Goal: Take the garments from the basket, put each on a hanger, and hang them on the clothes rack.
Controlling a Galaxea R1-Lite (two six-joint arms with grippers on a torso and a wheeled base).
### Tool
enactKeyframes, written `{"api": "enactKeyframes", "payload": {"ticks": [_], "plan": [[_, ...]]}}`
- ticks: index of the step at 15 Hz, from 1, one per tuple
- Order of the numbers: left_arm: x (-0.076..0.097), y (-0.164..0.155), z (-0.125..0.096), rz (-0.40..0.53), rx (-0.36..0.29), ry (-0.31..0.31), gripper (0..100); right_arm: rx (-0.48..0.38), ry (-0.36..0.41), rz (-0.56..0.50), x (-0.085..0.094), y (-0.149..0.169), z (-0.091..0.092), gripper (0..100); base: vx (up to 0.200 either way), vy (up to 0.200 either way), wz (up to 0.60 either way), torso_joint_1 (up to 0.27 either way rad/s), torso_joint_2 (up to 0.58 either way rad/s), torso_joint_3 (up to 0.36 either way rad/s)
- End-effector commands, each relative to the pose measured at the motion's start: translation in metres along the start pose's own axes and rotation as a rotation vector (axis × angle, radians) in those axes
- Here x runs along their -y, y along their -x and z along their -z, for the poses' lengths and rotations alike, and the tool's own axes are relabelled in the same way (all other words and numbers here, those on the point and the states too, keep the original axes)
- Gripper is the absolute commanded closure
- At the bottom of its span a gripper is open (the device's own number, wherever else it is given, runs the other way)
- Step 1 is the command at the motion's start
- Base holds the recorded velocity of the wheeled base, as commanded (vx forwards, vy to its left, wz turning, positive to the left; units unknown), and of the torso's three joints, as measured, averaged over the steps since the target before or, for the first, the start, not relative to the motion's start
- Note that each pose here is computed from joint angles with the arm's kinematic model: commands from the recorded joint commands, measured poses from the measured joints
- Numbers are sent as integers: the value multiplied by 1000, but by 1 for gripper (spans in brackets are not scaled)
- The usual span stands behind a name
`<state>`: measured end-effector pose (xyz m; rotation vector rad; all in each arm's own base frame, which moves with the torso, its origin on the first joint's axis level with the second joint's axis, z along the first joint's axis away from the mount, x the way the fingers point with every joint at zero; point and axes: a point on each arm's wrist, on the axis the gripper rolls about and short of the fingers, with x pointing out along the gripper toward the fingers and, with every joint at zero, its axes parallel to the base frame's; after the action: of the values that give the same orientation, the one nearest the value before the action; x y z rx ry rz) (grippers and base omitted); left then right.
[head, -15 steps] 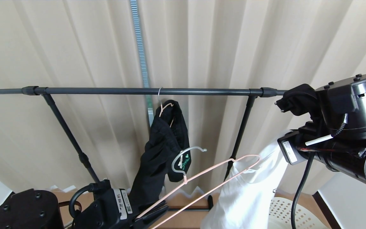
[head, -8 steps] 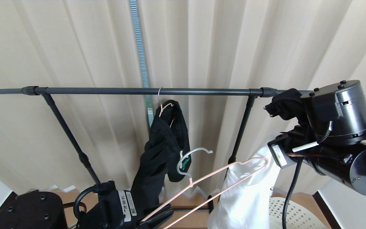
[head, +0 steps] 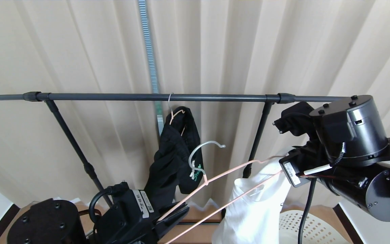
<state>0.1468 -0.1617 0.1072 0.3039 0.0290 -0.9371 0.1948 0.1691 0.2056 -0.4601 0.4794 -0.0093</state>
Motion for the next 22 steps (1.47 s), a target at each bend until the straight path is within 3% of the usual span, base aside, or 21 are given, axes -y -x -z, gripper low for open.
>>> {"api": "enactKeyframes", "payload": {"ticks": [1,11,19,22], "plan": [[1,-6,6,2,-25,3,100,10,12,-8,-5,5,1,100,0,0,0,0,0,0],[0,-6,6,-5,-20,4,100,89,72,-195,-47,49,10,100,0,0,0,0,0,0],[0,-7,7,-7,-21,5,100,126,45,-275,-60,68,12,100,0,0,0,0,0,0],[-3,-5,6,-26,-19,6,100,125,3,-246,-53,62,4,100,0,0,0,0,0,0]]}}
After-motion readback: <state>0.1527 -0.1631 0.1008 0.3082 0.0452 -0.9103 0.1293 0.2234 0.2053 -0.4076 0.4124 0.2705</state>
